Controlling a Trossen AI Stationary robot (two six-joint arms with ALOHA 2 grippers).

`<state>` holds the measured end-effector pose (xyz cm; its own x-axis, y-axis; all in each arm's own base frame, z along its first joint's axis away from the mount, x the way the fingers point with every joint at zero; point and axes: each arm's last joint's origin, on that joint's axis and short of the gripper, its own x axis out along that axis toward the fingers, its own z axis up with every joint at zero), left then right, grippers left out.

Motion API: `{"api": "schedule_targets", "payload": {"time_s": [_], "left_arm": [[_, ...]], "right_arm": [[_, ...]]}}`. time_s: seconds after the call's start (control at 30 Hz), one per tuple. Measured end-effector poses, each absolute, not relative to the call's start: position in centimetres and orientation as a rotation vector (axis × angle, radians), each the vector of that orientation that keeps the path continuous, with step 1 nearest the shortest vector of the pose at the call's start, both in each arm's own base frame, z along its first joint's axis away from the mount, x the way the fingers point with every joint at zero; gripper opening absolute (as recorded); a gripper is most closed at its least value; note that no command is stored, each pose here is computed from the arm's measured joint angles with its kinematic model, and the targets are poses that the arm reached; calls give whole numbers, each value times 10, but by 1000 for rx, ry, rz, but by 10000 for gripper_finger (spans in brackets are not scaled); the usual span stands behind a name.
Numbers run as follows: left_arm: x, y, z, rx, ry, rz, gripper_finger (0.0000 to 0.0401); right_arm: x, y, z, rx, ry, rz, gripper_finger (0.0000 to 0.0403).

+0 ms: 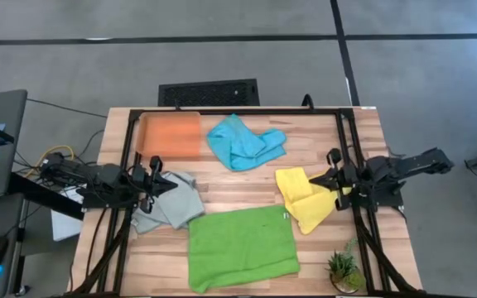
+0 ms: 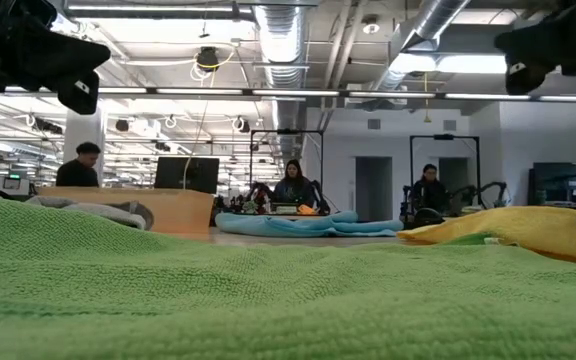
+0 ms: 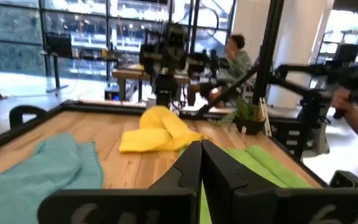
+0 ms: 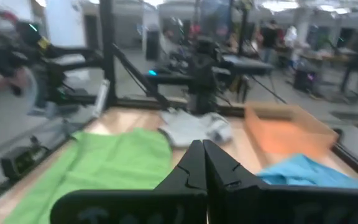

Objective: Fold microfiber towels
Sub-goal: Fold the blue microfiber cloth

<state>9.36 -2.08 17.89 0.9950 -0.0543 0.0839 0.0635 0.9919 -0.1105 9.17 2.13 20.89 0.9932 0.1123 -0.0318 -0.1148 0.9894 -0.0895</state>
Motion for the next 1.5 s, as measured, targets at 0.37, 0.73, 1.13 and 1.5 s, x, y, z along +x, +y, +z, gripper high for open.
{"api": "schedule_targets", "payload": {"time_s": [0.37,0.73,1.13,1.5], "left_arm": [[100,-20,229,-17,27,45,0],[138,-28,274,27,309,183,0],[158,-33,277,-76,456,230,0],[161,-34,279,-75,429,217,0]], "right_arm": [[112,15,268,-148,277,-80,1],[159,-11,287,-93,634,-218,1],[198,-40,252,-126,904,-160,5],[223,-55,223,-144,1012,-162,45]]}}
